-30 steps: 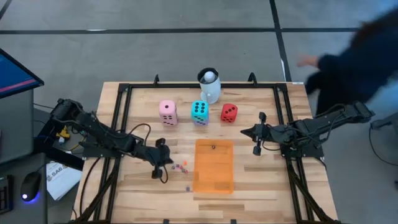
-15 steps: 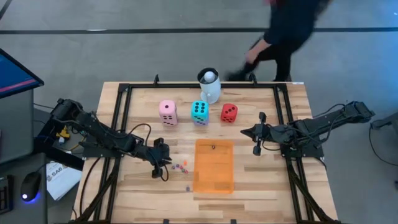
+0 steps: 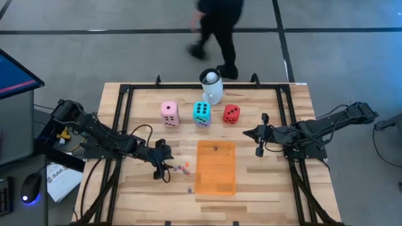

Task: Pick & Place Dice
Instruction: Put the left small purple dice into the orange bin

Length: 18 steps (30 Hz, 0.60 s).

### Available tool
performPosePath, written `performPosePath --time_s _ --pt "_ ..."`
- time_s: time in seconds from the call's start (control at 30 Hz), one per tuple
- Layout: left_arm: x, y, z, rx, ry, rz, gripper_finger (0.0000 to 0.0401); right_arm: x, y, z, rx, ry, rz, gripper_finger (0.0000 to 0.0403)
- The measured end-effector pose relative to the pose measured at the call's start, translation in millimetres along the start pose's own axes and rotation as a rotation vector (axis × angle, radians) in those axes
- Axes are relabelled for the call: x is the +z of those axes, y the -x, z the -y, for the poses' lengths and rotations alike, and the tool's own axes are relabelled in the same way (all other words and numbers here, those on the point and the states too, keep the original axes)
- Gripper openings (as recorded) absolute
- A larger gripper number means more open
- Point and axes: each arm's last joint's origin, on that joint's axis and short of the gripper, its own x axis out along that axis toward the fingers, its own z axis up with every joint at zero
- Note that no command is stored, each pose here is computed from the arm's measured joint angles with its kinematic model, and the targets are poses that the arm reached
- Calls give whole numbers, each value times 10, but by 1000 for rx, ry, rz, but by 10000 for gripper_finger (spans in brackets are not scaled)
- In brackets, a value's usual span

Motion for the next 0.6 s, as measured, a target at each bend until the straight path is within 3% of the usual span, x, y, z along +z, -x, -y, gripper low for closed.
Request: performPosePath --time_s 0.23,0.43,0.6 --pt "-176 -36 3 -30 -16 21 187 0 0 0 0 0 0 0" --pt "-108 -33 46 -49 2 126 171 0 0 0 0 0 0 0" --pt "-129 -112 52 -31 1 124 173 0 0 0 0 0 0 0"
